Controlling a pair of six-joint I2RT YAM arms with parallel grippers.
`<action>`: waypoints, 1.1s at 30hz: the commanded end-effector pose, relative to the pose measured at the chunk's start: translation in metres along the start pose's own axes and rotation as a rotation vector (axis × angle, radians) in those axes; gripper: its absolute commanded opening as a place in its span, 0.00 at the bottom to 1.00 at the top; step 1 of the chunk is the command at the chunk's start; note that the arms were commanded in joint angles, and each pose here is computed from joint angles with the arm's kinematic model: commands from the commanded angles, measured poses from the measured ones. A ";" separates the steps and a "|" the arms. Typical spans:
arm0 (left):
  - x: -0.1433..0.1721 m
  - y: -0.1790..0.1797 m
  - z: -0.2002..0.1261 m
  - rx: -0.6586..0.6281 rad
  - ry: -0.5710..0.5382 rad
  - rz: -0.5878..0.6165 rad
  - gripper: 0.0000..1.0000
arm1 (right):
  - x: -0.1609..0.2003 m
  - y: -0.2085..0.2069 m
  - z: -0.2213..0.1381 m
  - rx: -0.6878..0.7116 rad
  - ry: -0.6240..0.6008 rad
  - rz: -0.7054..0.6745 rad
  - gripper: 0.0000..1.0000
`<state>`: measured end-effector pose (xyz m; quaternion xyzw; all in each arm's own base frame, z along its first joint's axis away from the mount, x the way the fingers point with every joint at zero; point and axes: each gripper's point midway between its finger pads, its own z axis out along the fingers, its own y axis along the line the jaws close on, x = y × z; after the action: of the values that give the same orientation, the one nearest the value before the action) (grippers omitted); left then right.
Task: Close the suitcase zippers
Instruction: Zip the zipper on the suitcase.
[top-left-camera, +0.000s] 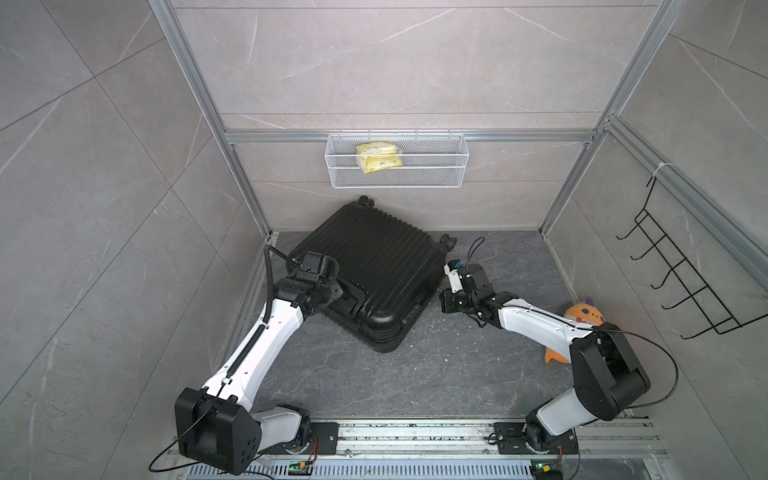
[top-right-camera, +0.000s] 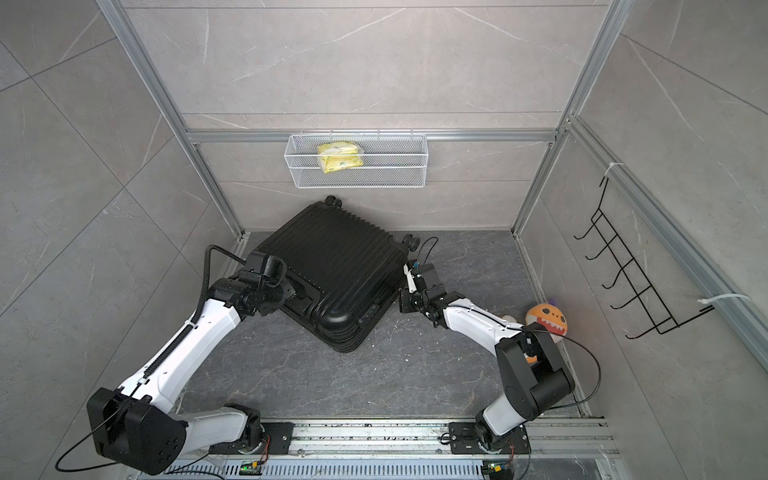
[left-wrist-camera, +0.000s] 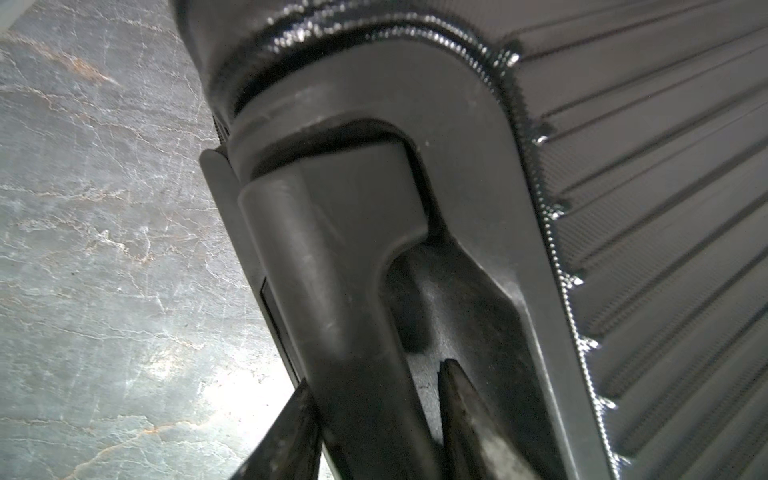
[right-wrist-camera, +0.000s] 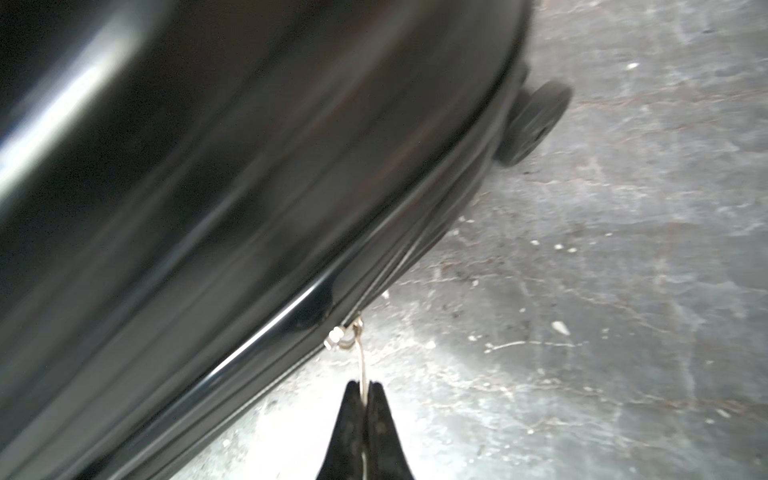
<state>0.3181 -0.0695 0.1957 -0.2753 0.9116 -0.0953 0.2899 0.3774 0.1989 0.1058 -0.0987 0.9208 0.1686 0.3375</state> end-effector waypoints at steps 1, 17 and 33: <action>-0.001 0.054 -0.022 -0.194 -0.020 0.321 0.00 | 0.029 -0.084 0.003 0.297 0.106 0.098 0.00; 0.017 0.034 -0.019 -0.042 0.064 0.471 0.00 | -0.010 -0.120 0.010 0.238 0.096 0.205 0.00; 0.047 -0.006 -0.009 0.218 0.177 0.479 0.00 | -0.047 -0.148 0.036 0.243 0.103 0.247 0.00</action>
<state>0.3184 -0.0823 0.2003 -0.1915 0.9238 -0.1524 0.2944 0.4485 0.1621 0.1094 -0.0461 0.9357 0.2285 0.2648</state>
